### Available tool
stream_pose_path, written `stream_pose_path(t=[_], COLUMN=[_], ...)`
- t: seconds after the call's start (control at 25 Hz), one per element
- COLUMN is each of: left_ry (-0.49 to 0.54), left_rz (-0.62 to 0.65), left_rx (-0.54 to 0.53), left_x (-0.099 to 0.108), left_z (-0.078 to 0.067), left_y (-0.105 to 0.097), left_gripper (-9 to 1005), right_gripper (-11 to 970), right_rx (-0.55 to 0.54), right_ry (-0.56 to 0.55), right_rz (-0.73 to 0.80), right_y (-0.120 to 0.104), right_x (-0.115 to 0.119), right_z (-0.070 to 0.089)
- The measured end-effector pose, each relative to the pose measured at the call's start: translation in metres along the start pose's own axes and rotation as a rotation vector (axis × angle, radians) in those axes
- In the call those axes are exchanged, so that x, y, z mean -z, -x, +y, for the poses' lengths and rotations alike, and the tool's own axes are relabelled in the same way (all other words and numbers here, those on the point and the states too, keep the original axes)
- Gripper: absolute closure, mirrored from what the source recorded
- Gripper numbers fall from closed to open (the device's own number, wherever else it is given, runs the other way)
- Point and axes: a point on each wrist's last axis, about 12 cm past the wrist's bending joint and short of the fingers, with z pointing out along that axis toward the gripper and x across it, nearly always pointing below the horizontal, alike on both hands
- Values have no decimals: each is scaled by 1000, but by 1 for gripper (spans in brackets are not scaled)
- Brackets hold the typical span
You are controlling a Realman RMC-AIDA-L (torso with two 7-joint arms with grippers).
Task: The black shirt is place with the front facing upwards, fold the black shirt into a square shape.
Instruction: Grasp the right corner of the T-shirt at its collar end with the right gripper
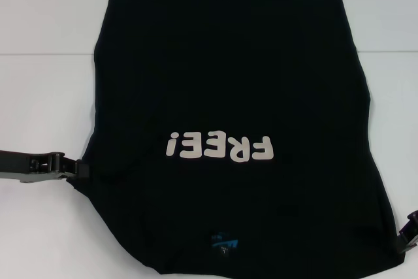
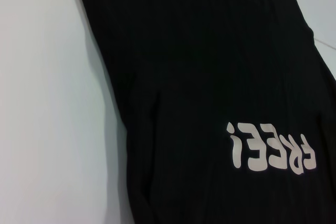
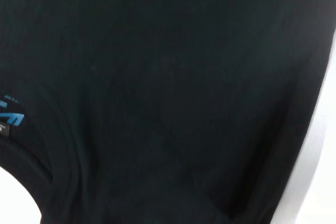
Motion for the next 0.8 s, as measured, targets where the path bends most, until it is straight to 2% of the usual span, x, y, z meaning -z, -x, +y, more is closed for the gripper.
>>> stream_pose_path(t=[0.24, 0.36, 0.56, 0.8], left_ry=[-1, 0, -8, -24], left_rz=[-1, 0, -7, -20], left_rx=[0, -2, -4, -2], left_x=[0, 0, 0, 2], left_z=[0, 0, -1, -2], left_y=[0, 1, 2, 1], left_gripper=[963, 963, 963, 963], right_gripper=[793, 939, 941, 943], right_rx=[2, 3, 6, 9], right_ry=[-6, -6, 29, 148], right_rz=[9, 9, -17, -103], right_y=[1, 1, 2, -6], right_x=[0, 0, 2, 12], right_z=[1, 1, 1, -4])
